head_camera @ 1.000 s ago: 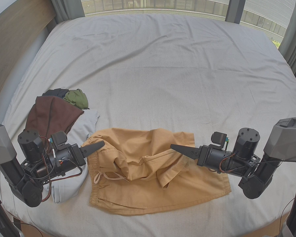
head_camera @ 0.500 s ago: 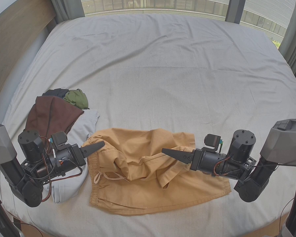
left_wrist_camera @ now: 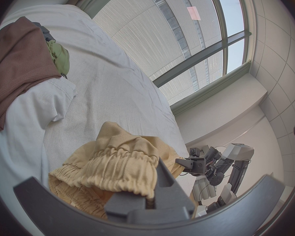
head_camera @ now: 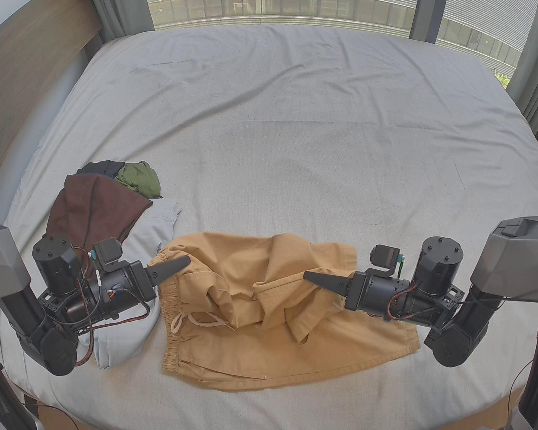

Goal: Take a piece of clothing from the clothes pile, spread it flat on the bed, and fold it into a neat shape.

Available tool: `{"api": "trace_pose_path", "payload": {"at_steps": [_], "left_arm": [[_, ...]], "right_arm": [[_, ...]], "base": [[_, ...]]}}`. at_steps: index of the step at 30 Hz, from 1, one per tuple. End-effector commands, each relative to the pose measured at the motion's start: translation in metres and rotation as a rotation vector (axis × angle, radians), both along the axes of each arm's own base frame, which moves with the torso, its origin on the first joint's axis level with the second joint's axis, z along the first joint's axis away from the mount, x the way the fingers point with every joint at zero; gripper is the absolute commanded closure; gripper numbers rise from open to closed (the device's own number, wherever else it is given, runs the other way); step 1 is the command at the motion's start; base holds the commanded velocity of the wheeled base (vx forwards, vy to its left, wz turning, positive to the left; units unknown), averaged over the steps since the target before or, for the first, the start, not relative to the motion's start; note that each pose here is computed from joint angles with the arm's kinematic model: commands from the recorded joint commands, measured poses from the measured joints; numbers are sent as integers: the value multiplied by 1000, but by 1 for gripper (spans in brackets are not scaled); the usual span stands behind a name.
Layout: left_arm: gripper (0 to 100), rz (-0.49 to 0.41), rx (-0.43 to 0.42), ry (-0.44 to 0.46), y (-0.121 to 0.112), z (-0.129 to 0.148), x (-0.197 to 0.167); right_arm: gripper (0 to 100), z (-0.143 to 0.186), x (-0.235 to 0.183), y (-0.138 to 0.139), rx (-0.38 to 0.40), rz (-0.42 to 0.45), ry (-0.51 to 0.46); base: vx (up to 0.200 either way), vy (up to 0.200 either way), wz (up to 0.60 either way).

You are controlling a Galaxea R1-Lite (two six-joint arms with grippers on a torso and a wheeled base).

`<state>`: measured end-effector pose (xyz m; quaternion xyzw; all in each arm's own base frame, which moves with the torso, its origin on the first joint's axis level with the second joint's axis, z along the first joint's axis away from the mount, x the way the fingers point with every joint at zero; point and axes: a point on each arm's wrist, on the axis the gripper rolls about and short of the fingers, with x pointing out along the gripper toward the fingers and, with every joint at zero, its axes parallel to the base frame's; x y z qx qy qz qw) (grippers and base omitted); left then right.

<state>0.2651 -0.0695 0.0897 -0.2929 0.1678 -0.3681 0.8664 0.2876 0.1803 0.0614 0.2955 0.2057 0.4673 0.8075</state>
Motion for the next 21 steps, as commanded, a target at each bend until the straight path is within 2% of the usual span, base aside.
{"api": "trace_pose_path", "payload": {"at_steps": [1, 8, 13, 21], "left_arm": [[100, 0, -1, -1, 0, 0, 1], [100, 22, -23, -69, 1, 18, 3], [100, 66, -107, -152, 4, 53, -2], [100, 71, -123, -166, 4, 59, -3]], "right_arm": [[100, 0, 1, -1, 1, -2, -1], [100, 21, -6, -5, 25, -5, -46], [100, 50, -19, -14, 62, -2, -113], [100, 58, -24, -17, 70, -7, -135]], "base": [[0, 0, 0], [0, 0, 0], [0, 0, 0], [0, 0, 0]]}}
